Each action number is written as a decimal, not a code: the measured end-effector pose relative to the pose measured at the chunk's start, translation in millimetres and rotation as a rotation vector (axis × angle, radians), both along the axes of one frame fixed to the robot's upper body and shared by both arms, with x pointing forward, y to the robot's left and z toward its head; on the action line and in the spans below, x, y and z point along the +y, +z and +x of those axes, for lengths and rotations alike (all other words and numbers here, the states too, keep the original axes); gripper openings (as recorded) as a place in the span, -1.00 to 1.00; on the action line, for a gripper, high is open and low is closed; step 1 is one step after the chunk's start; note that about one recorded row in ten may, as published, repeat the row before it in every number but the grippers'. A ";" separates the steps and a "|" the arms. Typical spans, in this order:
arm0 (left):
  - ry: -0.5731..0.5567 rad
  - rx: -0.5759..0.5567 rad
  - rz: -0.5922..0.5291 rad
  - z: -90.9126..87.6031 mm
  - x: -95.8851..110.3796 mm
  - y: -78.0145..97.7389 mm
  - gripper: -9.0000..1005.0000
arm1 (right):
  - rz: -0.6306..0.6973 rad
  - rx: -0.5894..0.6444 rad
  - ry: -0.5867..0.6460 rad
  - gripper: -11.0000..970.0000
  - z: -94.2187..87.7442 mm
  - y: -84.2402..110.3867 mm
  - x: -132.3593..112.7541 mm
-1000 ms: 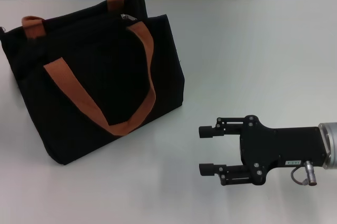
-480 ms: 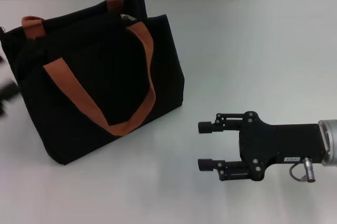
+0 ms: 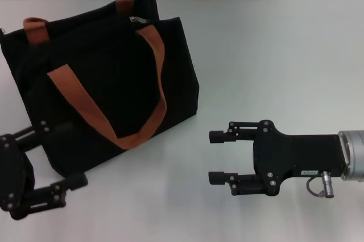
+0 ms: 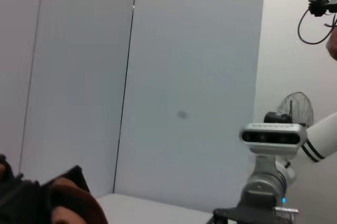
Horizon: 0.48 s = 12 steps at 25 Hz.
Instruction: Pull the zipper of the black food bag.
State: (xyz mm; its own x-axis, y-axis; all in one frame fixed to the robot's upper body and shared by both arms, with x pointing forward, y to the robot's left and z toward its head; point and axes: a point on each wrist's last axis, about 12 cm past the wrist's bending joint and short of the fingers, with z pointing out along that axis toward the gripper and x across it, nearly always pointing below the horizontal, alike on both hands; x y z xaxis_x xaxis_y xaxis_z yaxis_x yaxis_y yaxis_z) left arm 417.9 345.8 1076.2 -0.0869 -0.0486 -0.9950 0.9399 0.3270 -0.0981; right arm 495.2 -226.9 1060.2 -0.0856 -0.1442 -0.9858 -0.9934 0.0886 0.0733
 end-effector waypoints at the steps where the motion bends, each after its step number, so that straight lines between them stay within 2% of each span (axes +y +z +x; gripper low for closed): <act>1: 0.000 0.000 0.000 0.0 0.0 0.0 0.62 | 0.000 0.000 0.000 0.44 0.0 0.0 0.0; 5: 0.006 -0.012 -0.014 -0.8 1.0 1.8 0.62 | -0.006 -0.001 0.004 0.44 0.0 -0.9 0.8; 8: -0.052 0.012 -0.001 -0.8 -5.5 -0.6 0.62 | -0.006 0.020 0.011 0.44 -0.7 -0.9 1.3; 9: -0.108 0.037 0.015 0.8 -14.0 -4.3 0.62 | -0.004 0.020 0.014 0.44 -1.2 -0.6 1.3; 12: -0.129 0.045 0.026 1.8 -18.9 -6.9 0.63 | 0.002 0.020 0.020 0.44 -2.8 -0.5 1.2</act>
